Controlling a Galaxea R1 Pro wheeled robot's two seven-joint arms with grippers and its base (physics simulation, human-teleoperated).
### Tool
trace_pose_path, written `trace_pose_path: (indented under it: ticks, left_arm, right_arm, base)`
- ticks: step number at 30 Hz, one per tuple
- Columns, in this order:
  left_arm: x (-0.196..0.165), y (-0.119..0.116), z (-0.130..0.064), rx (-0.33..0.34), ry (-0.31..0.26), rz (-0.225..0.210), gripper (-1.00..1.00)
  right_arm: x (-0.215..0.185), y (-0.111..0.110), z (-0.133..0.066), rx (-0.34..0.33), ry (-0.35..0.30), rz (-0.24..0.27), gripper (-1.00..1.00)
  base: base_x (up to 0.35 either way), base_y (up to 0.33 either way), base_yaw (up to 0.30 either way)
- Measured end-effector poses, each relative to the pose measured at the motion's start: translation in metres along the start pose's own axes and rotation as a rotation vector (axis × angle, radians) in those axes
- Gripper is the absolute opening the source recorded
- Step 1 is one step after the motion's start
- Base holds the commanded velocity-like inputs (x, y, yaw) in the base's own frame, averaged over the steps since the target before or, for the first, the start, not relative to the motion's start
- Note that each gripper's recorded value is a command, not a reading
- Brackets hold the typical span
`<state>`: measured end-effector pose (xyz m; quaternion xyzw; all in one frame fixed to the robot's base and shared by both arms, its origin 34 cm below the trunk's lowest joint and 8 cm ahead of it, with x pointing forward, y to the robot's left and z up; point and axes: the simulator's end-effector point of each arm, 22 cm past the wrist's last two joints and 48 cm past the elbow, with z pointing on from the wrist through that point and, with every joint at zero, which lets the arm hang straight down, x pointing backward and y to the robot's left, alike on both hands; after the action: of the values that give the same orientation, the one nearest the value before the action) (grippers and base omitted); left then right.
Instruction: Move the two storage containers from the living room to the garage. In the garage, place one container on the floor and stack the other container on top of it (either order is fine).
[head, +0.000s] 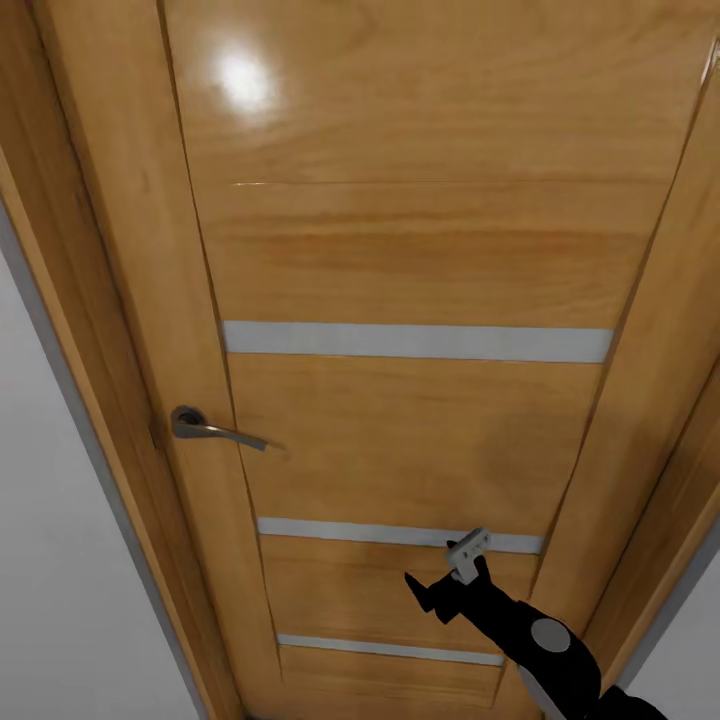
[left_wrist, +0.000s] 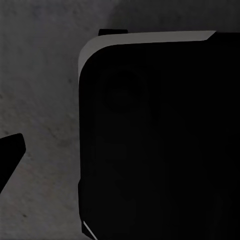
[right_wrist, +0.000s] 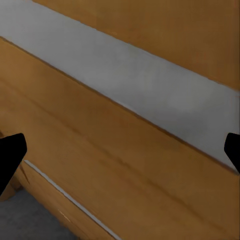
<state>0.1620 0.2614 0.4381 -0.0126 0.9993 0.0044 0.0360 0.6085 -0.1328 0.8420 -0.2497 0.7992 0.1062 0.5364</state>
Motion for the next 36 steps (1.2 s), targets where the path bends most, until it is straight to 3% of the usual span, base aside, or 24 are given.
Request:
trace_pose_path:
  ticks: [11, 22, 26, 27, 32, 36]
  left_arm:
    - [0.0, 0.0, 0.0, 0.0, 0.0, 0.001, 1.0]
    - [0.0, -0.001, 0.0, 0.001, 0.0, 0.0, 1.0]
    - [0.0, -0.002, 0.0, 0.002, 0.0, 0.001, 1.0]
    - [0.0, -0.002, 0.0, 0.003, 0.0, 0.001, 1.0]
    - [0.0, -0.002, 0.0, 0.003, 0.0, 0.001, 1.0]
    - [0.0, -0.003, 0.0, 0.004, 0.0, 0.001, 1.0]
  right_arm:
    - [-0.007, -0.003, 0.006, 0.076, 0.001, -0.014, 1.0]
    - [-0.025, 0.012, 0.014, 0.082, -0.03, -0.036, 1.0]
    - [-0.033, 0.026, 0.018, 0.063, -0.044, -0.014, 1.0]
    - [-0.045, 0.044, 0.023, 0.046, -0.063, 0.0, 1.0]
    - [-0.067, 0.076, 0.03, 0.02, -0.094, -0.038, 1.0]
    - [-0.079, 0.089, 0.034, -0.017, -0.102, -0.043, 1.0]
  base:
    - [0.0, 0.0, 0.0]
    - [0.0, 0.0, 0.0]
    - [0.0, 0.0, 0.0]
    - [0.0, 0.0, 0.0]
    - [0.0, 0.0, 0.0]
    - [0.0, 0.0, 0.0]
